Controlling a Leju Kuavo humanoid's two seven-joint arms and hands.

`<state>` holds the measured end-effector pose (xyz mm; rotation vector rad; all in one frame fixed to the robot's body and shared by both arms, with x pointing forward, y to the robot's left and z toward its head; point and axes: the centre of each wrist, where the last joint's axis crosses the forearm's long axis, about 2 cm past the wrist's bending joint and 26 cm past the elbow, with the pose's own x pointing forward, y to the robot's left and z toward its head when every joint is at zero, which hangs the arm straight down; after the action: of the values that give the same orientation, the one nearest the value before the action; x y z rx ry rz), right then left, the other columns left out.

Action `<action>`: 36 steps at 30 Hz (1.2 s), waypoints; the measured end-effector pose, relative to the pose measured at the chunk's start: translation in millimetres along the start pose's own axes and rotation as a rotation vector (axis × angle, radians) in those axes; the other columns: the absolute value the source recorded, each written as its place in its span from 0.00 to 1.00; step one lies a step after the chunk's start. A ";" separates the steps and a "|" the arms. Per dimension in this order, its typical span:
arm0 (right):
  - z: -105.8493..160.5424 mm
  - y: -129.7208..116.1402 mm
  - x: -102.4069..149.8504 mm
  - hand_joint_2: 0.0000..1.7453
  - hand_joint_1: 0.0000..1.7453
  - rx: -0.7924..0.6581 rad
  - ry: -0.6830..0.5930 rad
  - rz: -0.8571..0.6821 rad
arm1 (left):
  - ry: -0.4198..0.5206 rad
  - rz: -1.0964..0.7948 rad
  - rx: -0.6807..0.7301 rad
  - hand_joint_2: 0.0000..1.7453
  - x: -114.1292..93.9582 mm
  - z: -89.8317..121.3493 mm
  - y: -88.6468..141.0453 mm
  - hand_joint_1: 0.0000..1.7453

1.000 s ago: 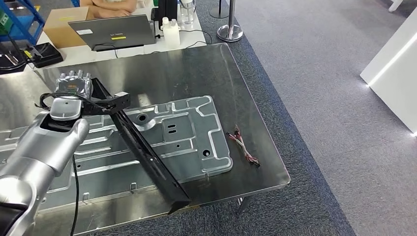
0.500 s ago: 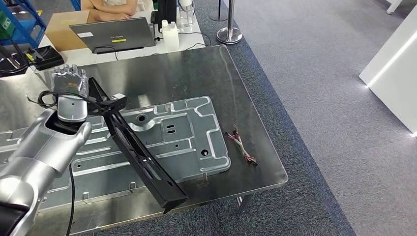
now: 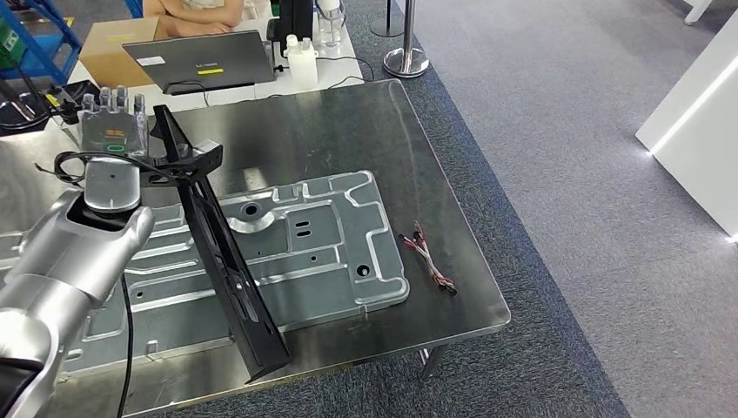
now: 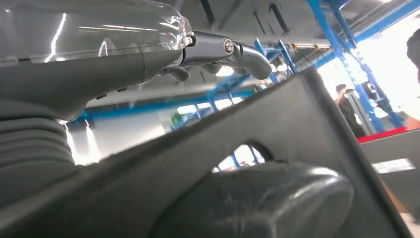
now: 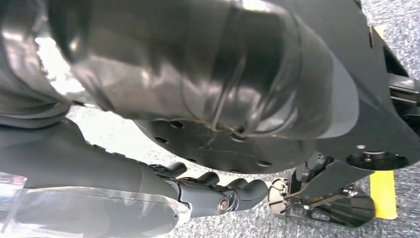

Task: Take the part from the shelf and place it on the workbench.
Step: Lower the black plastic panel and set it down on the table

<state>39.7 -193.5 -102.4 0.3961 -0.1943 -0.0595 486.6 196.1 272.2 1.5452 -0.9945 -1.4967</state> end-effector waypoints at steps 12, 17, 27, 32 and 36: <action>0.2 -0.2 -1.4 0.00 0.00 -0.002 -0.016 -0.011 | 0.032 0.244 0.119 0.00 -9.7 -1.9 6.8 0.00; 0.2 -0.2 -1.4 0.00 0.00 0.000 -0.012 -0.003 | 0.069 0.165 0.084 0.00 -16.7 -3.7 4.5 0.00; 0.2 -0.2 -1.3 0.00 0.00 0.000 0.011 0.002 | 0.174 0.021 -0.010 0.00 -36.9 -10.2 4.3 0.00; 0.2 -0.1 -1.6 0.00 0.00 -0.001 0.006 -0.018 | 0.121 0.189 -0.144 0.00 -41.1 -11.5 1.5 0.00; 0.2 -0.1 -1.6 0.00 0.00 -0.001 0.001 -0.025 | 0.100 0.256 -0.055 0.00 -37.2 -10.1 2.1 0.00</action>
<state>38.0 -193.5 -102.6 0.3977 -0.1885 -0.0840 496.2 229.1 289.8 1.3820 -1.0405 -1.2479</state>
